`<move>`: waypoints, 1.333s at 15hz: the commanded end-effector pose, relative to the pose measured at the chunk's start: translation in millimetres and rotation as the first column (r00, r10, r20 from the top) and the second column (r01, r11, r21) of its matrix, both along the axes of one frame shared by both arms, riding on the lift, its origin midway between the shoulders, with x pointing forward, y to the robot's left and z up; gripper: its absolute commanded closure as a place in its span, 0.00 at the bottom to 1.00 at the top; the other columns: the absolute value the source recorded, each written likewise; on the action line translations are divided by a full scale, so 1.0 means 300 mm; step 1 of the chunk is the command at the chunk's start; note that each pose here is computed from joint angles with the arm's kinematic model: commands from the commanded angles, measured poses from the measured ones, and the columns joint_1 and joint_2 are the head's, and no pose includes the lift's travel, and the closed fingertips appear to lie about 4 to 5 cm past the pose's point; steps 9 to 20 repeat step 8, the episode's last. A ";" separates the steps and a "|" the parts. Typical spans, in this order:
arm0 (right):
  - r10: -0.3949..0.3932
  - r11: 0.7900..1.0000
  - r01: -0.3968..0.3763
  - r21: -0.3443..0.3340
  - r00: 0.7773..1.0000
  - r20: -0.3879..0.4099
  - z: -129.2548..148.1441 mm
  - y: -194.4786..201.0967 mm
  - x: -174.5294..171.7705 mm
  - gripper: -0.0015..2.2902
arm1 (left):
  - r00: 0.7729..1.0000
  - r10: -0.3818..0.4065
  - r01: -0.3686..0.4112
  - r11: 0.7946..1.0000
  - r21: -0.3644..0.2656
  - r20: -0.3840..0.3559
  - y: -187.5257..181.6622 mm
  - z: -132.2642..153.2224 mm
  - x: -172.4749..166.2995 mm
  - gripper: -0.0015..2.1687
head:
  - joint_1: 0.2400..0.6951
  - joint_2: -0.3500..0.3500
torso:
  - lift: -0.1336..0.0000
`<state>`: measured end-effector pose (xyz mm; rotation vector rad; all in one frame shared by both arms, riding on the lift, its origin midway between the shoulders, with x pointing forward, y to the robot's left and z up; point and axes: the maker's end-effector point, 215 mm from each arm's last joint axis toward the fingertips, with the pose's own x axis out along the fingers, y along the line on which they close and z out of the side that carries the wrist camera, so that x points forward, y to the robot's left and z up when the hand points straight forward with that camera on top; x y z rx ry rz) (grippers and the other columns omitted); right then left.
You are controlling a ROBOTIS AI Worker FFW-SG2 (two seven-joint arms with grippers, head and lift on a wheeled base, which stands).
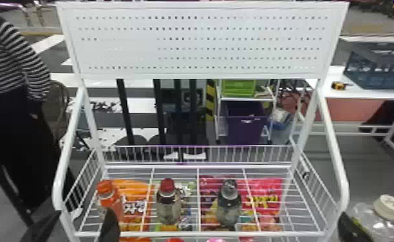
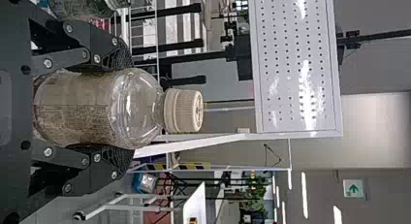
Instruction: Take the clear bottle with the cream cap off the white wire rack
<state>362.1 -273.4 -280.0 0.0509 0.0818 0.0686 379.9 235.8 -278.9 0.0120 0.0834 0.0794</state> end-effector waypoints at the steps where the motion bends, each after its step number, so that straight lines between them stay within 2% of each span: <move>1: 0.001 1.000 -0.001 0.002 1.000 0.001 0.001 0.001 0.001 0.43 | 1.000 0.000 0.000 1.000 0.001 -0.003 0.000 -0.003 0.000 0.06 | 0.57 0.50 | 1.00; 20: 0.006 1.000 -0.006 0.002 1.000 0.008 0.016 0.009 0.003 0.43 | 1.000 0.000 0.000 1.000 0.001 0.000 0.000 0.001 0.003 0.06 | 0.57 0.50 | 1.00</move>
